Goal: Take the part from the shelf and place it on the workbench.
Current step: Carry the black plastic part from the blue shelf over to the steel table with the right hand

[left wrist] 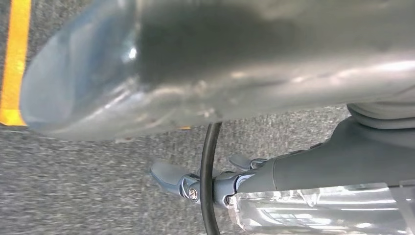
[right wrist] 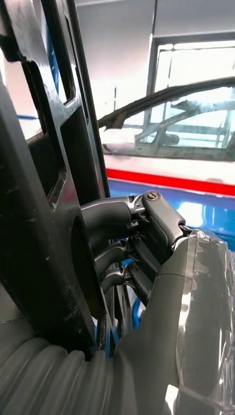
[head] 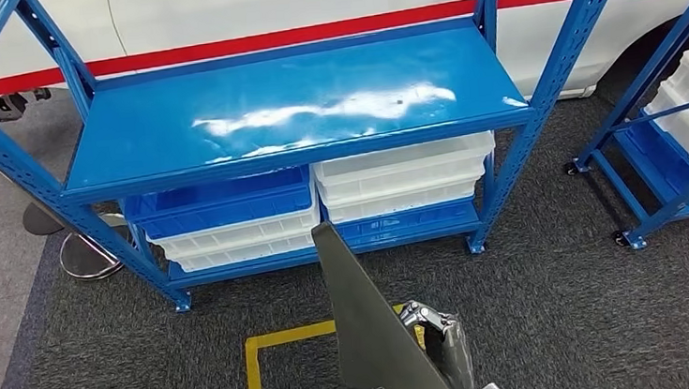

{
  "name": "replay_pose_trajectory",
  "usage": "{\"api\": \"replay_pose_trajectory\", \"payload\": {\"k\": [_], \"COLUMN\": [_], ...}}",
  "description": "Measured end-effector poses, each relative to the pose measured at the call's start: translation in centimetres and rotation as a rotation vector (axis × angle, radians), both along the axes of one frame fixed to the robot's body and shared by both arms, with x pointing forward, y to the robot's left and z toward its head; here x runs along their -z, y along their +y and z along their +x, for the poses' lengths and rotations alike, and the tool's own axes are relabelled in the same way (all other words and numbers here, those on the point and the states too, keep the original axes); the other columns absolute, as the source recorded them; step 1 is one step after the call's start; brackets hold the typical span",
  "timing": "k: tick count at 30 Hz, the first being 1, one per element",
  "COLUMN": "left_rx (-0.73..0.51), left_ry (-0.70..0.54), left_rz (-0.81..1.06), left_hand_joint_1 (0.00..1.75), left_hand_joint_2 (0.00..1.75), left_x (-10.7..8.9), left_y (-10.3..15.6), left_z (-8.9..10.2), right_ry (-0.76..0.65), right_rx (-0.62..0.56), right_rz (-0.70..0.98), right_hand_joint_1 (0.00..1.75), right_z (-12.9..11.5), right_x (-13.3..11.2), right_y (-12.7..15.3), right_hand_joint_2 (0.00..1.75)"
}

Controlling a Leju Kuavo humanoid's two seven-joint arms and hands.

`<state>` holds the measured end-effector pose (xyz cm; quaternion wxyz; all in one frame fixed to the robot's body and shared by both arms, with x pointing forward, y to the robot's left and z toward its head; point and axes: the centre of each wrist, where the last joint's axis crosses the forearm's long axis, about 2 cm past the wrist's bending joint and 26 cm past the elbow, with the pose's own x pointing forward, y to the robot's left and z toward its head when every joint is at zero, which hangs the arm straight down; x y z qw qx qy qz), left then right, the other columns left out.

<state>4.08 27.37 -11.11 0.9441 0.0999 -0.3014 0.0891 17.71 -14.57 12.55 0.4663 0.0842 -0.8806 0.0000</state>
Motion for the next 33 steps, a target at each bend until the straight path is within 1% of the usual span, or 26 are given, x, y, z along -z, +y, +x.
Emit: {"api": "replay_pose_trajectory", "payload": {"k": [4,11,21,26,29,33], "left_rx": [-0.014,-0.047,-0.065,-0.06,-0.064,-0.078], "left_ry": [-0.004,-0.002,-0.001,-0.004,0.012,0.073], "left_rz": [0.003,0.004,0.004,0.004,0.002,0.005], "left_hand_joint_1": [0.0,0.0,0.0,0.0,0.0,0.0], "left_hand_joint_2": [0.0,0.0,0.0,0.0,0.0,0.0], "left_x": [0.0,0.0,0.1,0.1,0.1,0.1], "left_y": [0.1,0.2,0.2,0.2,0.3,0.4], "left_z": [0.0,-0.3,-0.5,-0.7,-0.7,-0.8], "right_ry": [0.016,0.077,0.115,0.141,0.157,0.163], "right_rx": [-0.002,0.014,0.058,0.032,0.033,0.045], "right_rz": [-0.007,-0.03,-0.053,-0.016,0.002,0.007], "right_hand_joint_1": [1.75,1.75,1.75,1.75,1.75,1.75], "right_z": [-0.7,-2.9,-4.3,-5.0,-5.3,-5.6], "right_x": [0.6,2.3,3.3,3.7,3.9,4.1], "right_y": [0.1,-0.5,-1.5,-1.9,-2.1,-2.3], "right_hand_joint_2": [1.75,1.75,1.75,1.75,1.75,1.75]}}
